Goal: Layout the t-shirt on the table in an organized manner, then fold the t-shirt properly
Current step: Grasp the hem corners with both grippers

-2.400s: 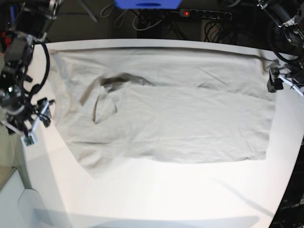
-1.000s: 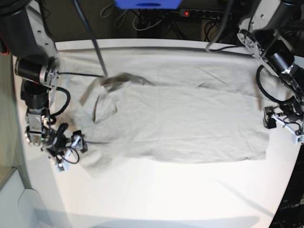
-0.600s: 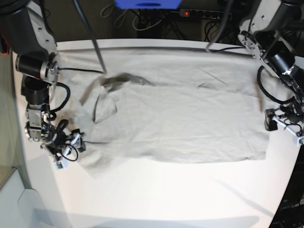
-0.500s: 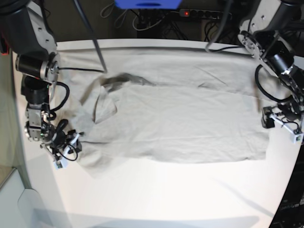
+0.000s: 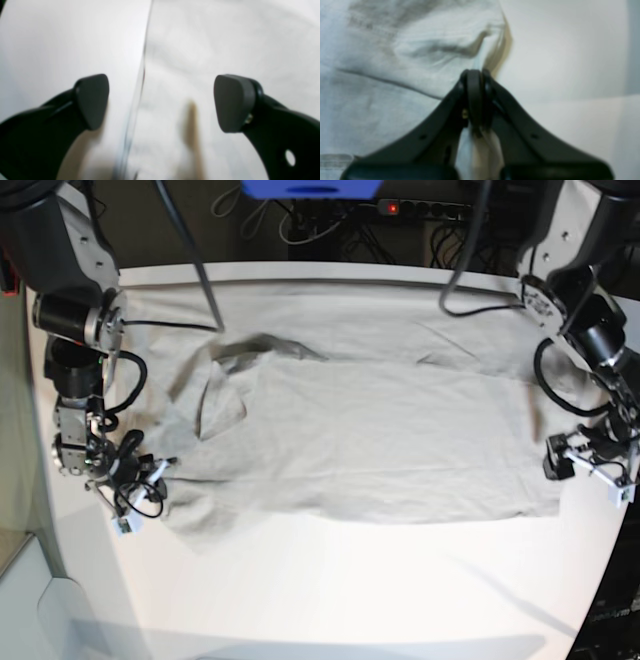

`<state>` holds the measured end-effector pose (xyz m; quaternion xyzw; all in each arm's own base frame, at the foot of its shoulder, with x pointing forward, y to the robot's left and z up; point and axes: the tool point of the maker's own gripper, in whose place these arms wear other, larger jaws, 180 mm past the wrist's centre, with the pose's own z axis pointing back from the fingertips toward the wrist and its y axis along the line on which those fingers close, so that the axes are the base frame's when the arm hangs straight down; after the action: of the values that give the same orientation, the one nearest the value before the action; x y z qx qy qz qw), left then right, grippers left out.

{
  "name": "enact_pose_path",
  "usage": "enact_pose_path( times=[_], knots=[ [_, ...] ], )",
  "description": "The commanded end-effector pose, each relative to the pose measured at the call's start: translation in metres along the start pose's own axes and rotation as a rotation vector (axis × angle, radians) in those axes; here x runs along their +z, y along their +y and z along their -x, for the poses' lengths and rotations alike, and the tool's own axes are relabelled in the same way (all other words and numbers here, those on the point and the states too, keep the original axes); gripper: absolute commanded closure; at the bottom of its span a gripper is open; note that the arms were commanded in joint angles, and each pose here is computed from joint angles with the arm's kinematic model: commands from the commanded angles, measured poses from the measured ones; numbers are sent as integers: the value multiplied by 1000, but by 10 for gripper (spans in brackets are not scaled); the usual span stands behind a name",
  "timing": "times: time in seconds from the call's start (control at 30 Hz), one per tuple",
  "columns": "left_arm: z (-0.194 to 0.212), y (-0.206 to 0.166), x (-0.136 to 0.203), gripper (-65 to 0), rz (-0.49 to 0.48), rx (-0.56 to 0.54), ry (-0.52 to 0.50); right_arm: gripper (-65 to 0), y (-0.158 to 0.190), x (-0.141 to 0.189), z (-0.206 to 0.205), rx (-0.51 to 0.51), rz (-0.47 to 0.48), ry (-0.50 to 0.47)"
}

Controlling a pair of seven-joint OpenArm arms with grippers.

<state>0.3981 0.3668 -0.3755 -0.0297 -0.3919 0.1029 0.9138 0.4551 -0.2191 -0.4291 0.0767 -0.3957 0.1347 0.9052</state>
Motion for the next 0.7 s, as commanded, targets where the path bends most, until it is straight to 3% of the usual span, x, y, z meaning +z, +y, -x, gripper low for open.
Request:
enact_pose_path(
  times=[0.0, 0.17, 0.33, 0.67],
  knots=[
    [-30, 10, 6, -650, -32, 13, -77, -8, -9, 2, 2, 21, 25, 40],
    [-42, 5, -8, -650, -26, 83, -112, -8, -7, 2, 7, 20, 23, 46],
    [-43, -13, -32, -650, 11, 28, -75, -8, -6, 2, 8, 19, 21, 47],
    [-47, -9, -49, -650, -83, 90, -114, -8, -6, 2, 8, 19, 21, 47]
  ],
)
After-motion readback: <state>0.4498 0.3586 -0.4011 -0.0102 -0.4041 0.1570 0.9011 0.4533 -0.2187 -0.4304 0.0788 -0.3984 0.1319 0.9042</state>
